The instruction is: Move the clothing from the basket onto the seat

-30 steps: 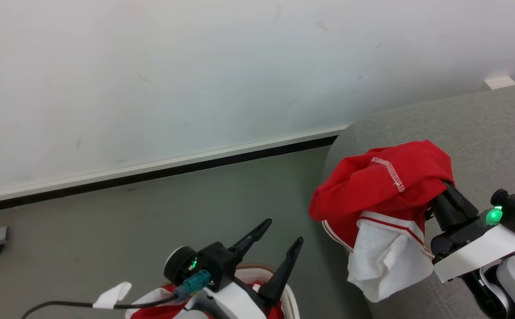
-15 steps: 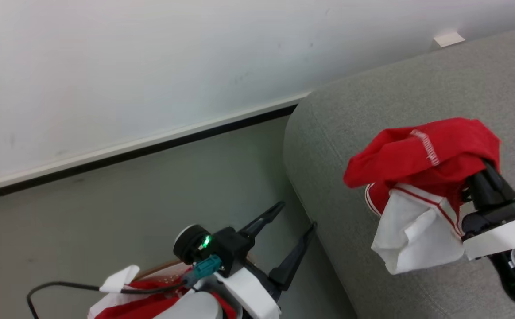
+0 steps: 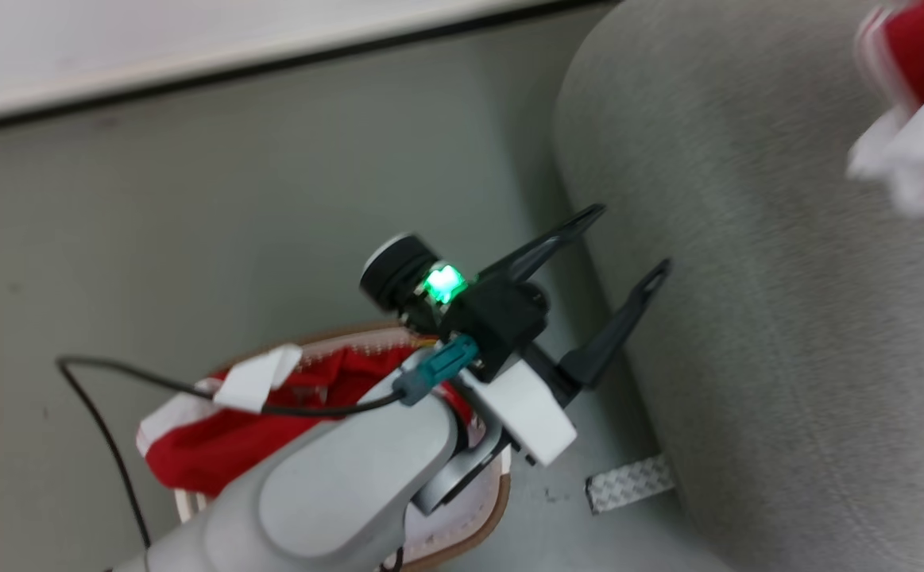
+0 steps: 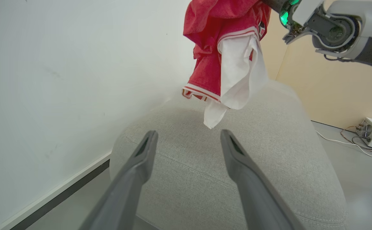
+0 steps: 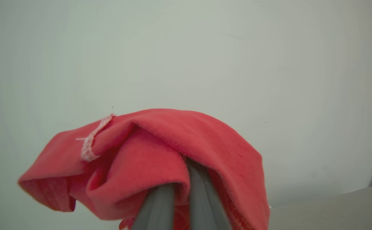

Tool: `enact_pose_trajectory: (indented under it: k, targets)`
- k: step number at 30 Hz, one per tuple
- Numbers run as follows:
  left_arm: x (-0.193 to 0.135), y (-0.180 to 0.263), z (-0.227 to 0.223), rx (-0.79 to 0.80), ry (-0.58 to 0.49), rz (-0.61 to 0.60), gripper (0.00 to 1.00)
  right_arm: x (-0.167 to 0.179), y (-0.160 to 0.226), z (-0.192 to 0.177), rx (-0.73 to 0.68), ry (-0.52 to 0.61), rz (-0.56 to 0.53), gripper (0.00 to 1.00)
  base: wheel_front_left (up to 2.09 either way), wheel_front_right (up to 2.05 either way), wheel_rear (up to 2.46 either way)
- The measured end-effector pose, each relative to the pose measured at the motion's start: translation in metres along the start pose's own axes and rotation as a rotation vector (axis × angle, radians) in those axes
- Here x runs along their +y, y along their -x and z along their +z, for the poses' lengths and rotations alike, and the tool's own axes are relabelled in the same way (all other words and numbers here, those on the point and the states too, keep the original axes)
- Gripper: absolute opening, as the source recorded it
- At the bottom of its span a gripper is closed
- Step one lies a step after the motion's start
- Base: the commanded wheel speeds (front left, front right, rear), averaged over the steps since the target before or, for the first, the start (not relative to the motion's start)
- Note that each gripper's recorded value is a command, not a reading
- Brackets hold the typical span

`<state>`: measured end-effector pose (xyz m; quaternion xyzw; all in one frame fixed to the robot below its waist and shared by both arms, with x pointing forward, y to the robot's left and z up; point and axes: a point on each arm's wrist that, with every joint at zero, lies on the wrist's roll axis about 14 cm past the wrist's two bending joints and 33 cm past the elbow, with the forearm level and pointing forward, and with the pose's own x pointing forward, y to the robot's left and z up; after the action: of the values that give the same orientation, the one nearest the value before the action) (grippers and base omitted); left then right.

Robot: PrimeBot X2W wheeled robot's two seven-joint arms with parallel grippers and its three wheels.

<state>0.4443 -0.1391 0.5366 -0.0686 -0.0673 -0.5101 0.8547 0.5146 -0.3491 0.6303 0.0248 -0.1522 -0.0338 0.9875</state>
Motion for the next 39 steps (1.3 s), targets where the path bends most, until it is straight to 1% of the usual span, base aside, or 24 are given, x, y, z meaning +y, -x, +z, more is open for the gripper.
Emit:
enact_pose_trajectory:
  k: [4, 7, 10, 12, 13, 16, 17, 18, 19, 22, 25, 27, 31, 35, 39]
  targets:
    - [0.023, -0.008, -0.021, 0.004, 0.020, 0.015, 1.00, -0.031, -0.043, -0.011, 0.013, 0.061, -0.064, 0.00, 0.00, 0.00, 0.00]
    - [0.040, -0.008, -0.042, 0.019, 0.048, 0.044, 1.00, -0.058, -0.063, -0.038, 0.072, 0.102, -0.135, 0.00, 0.00, 0.00, 0.00]
    - [0.053, -0.002, -0.067, 0.049, 0.085, 0.078, 1.00, -0.080, -0.066, -0.087, 0.184, 0.127, -0.207, 0.00, 0.00, 0.00, 0.00]
    - [0.059, 0.002, -0.082, 0.067, 0.106, 0.097, 1.00, -0.093, -0.059, -0.125, 0.268, 0.137, -0.255, 0.00, 0.00, 0.00, 0.00]
    - [0.062, 0.004, -0.089, 0.076, 0.114, 0.106, 1.00, -0.097, -0.054, -0.145, 0.312, 0.127, -0.281, 0.00, 0.00, 0.00, 0.00]
    - [0.069, 0.013, -0.105, 0.105, 0.125, 0.136, 1.00, -0.094, -0.033, -0.202, 0.427, 0.091, -0.324, 0.00, 0.00, 0.00, 0.00]
    - [0.071, 0.017, -0.108, 0.115, 0.126, 0.144, 1.00, -0.091, -0.028, -0.214, 0.454, 0.085, -0.329, 0.24, 0.00, 0.00, 0.00]
    - [0.071, 0.019, -0.110, 0.122, 0.127, 0.152, 1.00, -0.089, -0.023, -0.222, 0.472, 0.081, -0.335, 0.43, 0.00, 0.00, 0.00]
    - [0.071, 0.020, -0.110, 0.123, 0.127, 0.156, 1.00, -0.087, -0.019, -0.226, 0.484, 0.081, -0.335, 1.00, 0.00, 0.00, 0.00]
    - [0.075, 0.020, -0.100, 0.107, 0.109, 0.169, 1.00, -0.083, -0.008, -0.227, 0.511, 0.092, -0.330, 1.00, 0.00, 0.00, 0.00]
    - [0.079, 0.025, -0.093, 0.109, 0.094, 0.192, 1.00, -0.072, 0.002, -0.224, 0.529, 0.110, -0.291, 1.00, 0.00, 0.00, 0.00]
    - [0.081, 0.028, -0.086, 0.105, 0.081, 0.204, 1.00, -0.066, 0.004, -0.213, 0.513, 0.112, -0.267, 1.00, 0.00, 0.00, 0.00]
    - [0.088, 0.038, -0.068, 0.090, 0.060, 0.254, 1.00, -0.037, 0.012, -0.196, 0.476, 0.104, -0.171, 1.00, 0.00, 0.00, 0.00]
    - [0.095, 0.055, -0.052, 0.087, 0.043, 0.323, 1.00, -0.021, 0.019, -0.156, 0.380, 0.102, -0.106, 1.00, 0.00, 0.00, 0.00]
    - [0.094, 0.079, -0.040, 0.105, 0.029, 0.393, 1.00, 0.009, 0.040, -0.133, 0.314, 0.070, -0.047, 1.00, 0.00, 0.00, 0.00]
